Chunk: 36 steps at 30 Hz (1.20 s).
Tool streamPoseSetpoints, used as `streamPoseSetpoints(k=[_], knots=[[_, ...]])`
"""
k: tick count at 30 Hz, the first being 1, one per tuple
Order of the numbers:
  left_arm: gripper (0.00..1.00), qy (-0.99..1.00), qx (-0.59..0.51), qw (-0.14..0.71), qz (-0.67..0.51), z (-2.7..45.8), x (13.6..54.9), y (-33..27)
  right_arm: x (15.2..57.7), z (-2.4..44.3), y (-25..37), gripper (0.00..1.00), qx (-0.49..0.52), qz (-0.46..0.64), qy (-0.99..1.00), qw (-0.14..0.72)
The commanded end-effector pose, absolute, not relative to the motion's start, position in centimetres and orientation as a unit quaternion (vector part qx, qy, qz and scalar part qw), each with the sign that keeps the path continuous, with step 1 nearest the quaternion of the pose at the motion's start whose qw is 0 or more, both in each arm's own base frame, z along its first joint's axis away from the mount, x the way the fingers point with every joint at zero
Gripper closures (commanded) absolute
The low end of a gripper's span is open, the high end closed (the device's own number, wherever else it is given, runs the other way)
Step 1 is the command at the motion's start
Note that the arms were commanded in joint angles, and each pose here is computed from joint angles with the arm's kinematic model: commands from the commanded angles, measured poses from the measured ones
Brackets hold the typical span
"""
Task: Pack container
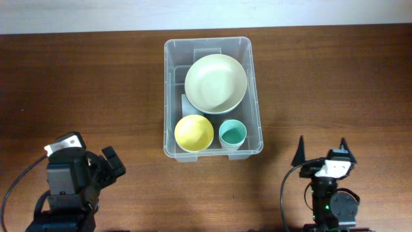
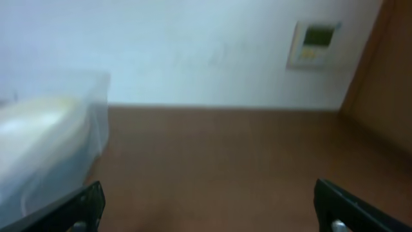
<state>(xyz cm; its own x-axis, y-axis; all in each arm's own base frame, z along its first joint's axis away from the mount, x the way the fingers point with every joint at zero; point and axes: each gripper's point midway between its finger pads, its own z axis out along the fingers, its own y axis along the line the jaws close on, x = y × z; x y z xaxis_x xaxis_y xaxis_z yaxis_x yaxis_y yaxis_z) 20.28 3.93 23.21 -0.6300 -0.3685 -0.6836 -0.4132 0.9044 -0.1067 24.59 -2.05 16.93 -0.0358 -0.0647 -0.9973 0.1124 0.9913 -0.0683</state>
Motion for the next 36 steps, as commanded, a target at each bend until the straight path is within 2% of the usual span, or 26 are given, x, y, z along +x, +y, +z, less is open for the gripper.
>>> streamPoseSetpoints(k=[1, 4, 36], knots=[[0.0, 0.901, -0.222, 0.372, 0.03, 23.1, 20.2, 4.0, 24.6, 16.6, -1.3, 0.01, -0.004, -0.055, 0.72, 0.692], [0.0, 0.901, -0.222, 0.372, 0.03, 23.1, 20.2, 4.0, 24.6, 15.6, -0.9, 0.01, -0.012, -0.048, 0.734, 0.677], [0.0, 0.901, -0.222, 0.372, 0.03, 23.1, 20.2, 4.0, 24.6, 15.6, -0.9, 0.01, -0.012, -0.047, 0.733, 0.678]])
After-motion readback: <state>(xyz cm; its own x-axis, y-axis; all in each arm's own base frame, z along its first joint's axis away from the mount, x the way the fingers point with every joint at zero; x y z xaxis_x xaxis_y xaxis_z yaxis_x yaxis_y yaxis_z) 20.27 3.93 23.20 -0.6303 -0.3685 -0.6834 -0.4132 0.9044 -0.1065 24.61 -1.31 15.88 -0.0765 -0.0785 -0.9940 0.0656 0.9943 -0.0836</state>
